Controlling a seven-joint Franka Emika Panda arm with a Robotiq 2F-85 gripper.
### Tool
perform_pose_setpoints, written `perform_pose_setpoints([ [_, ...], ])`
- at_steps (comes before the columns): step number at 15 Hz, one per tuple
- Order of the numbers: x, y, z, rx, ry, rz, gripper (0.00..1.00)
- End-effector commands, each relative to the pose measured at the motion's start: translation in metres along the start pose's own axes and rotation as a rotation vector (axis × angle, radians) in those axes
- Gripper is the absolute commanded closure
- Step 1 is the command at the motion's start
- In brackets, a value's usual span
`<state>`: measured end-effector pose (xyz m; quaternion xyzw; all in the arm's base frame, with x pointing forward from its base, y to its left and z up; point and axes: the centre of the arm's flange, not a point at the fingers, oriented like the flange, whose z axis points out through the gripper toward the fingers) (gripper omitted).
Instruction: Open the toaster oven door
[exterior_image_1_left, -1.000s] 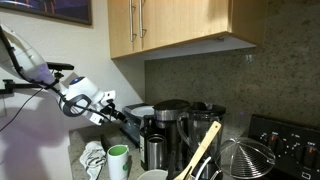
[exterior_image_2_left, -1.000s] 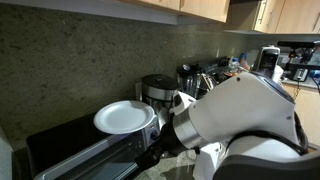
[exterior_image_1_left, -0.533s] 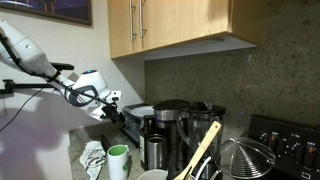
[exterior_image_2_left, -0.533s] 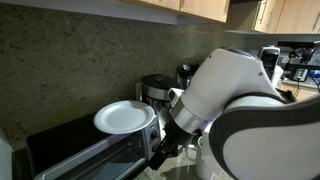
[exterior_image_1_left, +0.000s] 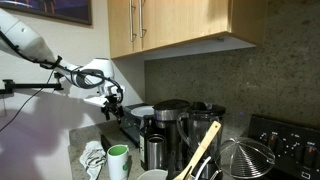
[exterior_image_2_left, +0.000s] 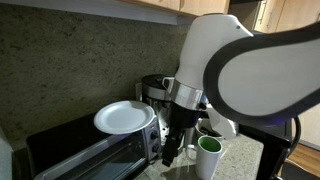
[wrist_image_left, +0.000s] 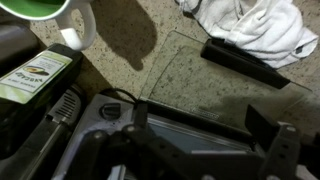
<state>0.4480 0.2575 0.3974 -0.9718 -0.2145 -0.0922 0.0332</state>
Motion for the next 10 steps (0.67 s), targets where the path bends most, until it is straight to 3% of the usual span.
perform_pose_setpoints([
  [1, -0.003, 0.003, -0.031, 0.025, -0.082, -0.068, 0.00],
  [4, -0.003, 0.009, -0.040, 0.026, -0.135, -0.092, 0.00],
  [5, 0.001, 0.006, -0.022, 0.048, -0.106, -0.063, 0.00],
  [10, 0.001, 0.007, -0.027, 0.041, -0.120, -0.065, 0.00],
])
